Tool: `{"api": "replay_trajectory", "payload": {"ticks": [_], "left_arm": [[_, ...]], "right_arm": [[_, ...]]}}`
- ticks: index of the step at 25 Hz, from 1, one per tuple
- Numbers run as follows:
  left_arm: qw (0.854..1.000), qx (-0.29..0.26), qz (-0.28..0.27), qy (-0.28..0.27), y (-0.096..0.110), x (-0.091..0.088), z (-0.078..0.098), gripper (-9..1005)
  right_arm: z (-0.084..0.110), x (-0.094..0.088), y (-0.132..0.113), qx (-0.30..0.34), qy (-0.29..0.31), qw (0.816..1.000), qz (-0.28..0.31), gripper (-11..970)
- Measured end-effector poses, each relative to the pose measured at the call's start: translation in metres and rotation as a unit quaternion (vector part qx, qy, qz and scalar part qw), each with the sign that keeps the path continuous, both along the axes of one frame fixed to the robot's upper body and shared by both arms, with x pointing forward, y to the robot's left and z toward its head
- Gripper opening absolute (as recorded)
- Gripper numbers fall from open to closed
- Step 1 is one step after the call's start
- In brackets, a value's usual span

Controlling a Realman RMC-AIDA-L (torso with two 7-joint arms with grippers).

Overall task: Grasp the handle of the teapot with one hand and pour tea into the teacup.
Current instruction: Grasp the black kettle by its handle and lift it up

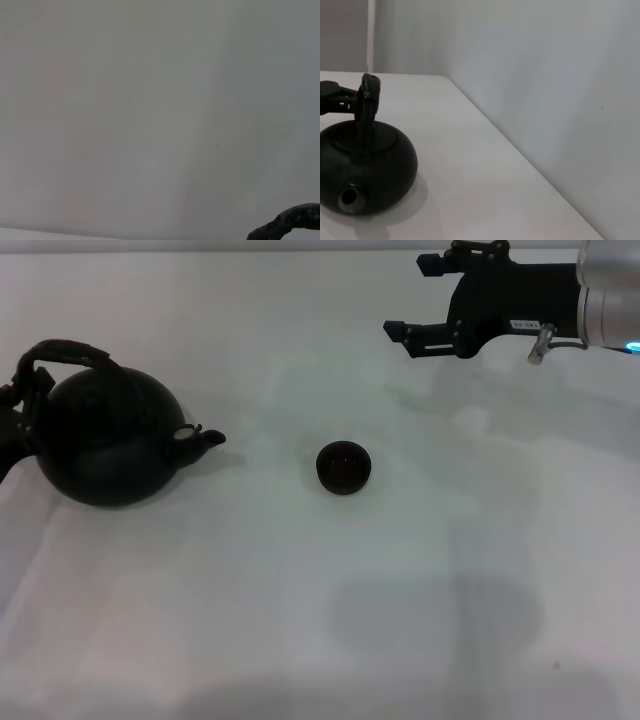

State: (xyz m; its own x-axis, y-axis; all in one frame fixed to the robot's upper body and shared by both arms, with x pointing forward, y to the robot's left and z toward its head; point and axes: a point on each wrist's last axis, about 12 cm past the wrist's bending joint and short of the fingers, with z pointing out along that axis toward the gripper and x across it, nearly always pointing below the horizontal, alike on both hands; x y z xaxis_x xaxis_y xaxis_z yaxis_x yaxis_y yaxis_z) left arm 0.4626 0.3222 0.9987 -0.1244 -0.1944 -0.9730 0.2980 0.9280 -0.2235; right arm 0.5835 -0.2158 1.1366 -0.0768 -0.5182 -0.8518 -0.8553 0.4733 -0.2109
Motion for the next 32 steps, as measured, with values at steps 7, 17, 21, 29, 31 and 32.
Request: {"api": "replay_trajectory", "payload": {"ticks": [7, 17, 21, 29, 31, 32], "left_arm": [[1.000, -0.003, -0.002, -0.012, 0.002, 0.011, 0.008, 137], [0.998, -0.014, -0.032, 0.043, 0.016, 0.069, 0.044, 136], [0.994, 0.023, -0.063, 0.087, 0.007, 0.095, 0.068, 137], [0.982, 0.080, -0.089, 0.143, -0.020, 0.114, 0.094, 137], [0.980, 0.093, -0.094, 0.147, -0.026, 0.114, 0.098, 137], [0.980, 0.099, -0.095, 0.147, -0.028, 0.113, 0.101, 137]], "right_arm": [[-0.005, -0.001, -0.003, -0.002, 0.003, 1.000, -0.005, 847], [-0.019, -0.003, -0.010, 0.025, 0.008, 1.000, -0.014, 844], [-0.022, -0.007, -0.015, 0.036, 0.006, 0.999, -0.020, 844], [-0.014, -0.007, -0.037, 0.086, -0.013, 0.995, -0.056, 844], [-0.009, -0.005, -0.046, 0.102, -0.019, 0.992, -0.073, 844], [-0.007, -0.004, -0.051, 0.110, -0.022, 0.990, -0.082, 844]]}}
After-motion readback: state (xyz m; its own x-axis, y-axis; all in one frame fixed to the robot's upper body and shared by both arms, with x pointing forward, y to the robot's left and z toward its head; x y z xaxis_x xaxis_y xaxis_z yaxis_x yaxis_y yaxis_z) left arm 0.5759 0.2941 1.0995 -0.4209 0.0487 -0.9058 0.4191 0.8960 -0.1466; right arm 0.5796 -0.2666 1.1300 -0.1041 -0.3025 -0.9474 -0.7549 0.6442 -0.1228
